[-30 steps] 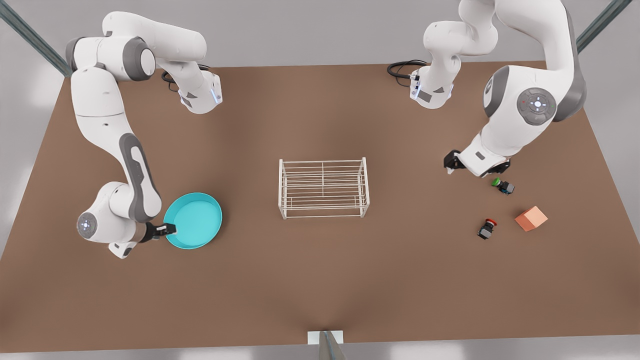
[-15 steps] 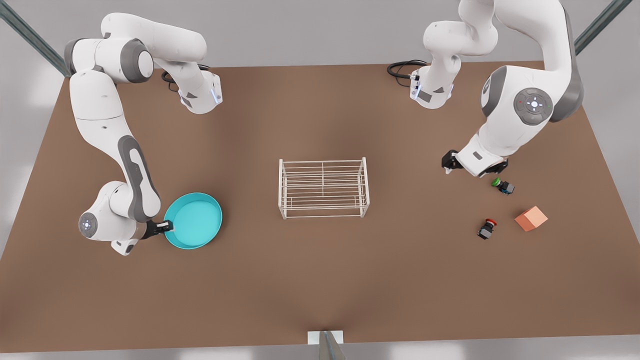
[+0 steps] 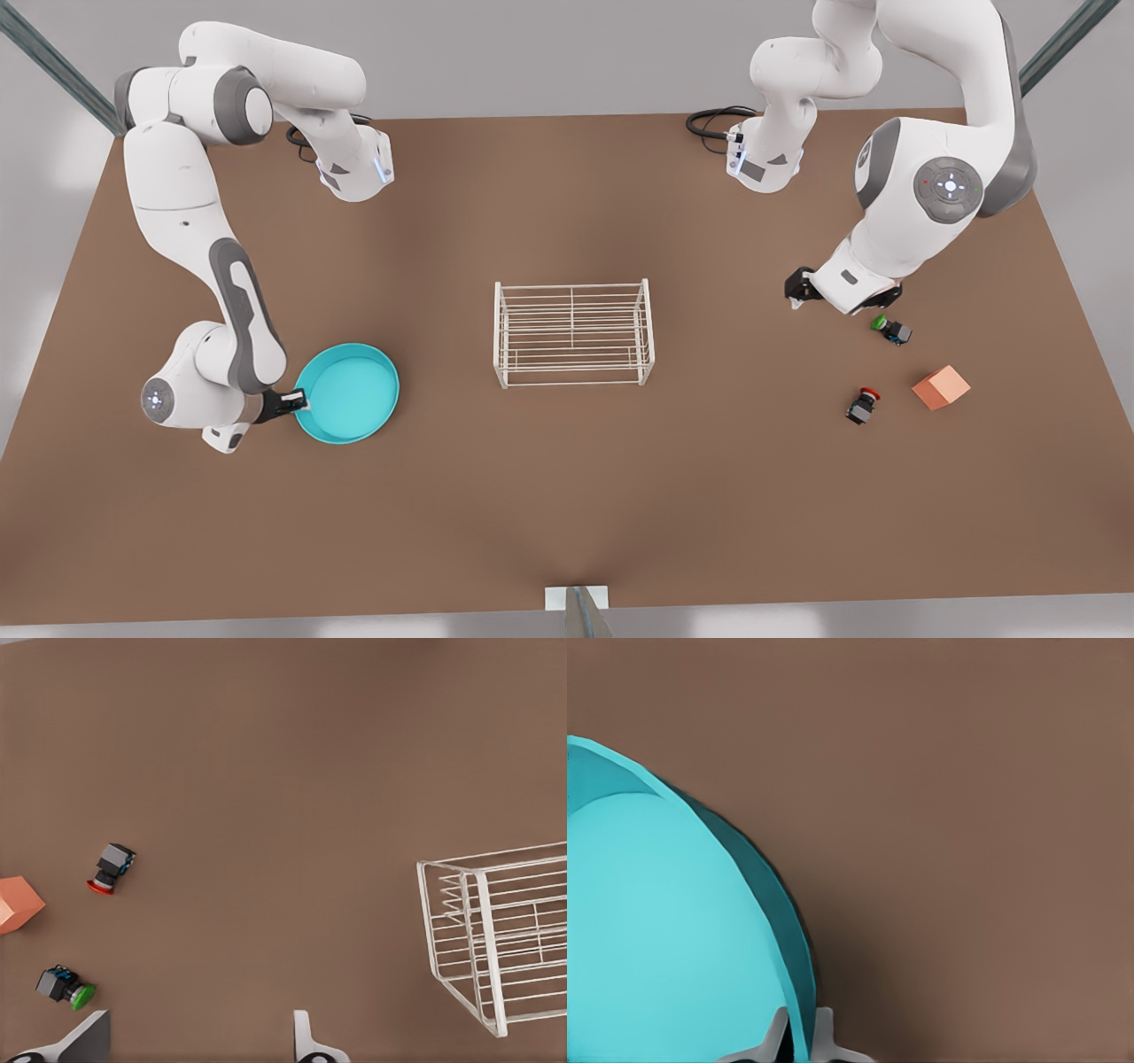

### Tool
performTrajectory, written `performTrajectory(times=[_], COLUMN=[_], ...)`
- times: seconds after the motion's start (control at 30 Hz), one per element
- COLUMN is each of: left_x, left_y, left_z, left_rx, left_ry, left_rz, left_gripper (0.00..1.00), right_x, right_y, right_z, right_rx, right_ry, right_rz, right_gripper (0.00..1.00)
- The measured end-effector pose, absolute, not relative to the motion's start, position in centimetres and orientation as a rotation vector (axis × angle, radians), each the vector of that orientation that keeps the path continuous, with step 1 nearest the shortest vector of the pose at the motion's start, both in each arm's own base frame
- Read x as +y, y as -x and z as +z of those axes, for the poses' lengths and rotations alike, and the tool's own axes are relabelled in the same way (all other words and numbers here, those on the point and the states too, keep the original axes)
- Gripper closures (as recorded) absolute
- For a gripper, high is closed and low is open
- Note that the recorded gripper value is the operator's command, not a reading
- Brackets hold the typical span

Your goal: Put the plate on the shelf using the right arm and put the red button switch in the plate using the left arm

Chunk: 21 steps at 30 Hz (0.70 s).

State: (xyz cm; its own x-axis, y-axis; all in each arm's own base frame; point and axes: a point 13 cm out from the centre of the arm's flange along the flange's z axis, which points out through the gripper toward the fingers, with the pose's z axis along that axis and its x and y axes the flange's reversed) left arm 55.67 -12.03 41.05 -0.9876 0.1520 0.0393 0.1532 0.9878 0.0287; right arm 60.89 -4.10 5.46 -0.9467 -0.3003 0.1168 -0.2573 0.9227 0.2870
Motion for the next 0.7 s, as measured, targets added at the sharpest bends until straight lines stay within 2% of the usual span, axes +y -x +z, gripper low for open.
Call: performTrajectory(times=[0.4,0.7], left_x=[-11.9,-11.8], left_y=[-55.7,-55.8], left_z=[39.9,39.9], left_rx=[-3.089,-3.096], left_ry=[0.238,0.247], left_rz=[-0.051,-0.051], left_gripper=[0.00,0.00], right_x=[-3.1,4.1], right_y=[-60.9,-60.1], right_z=[10.3,19.8], right_rx=[-2.909,-2.860], right_ry=[-0.479,-0.620], right_rz=[-0.454,-0.579], right_gripper=[0.89,0.89])
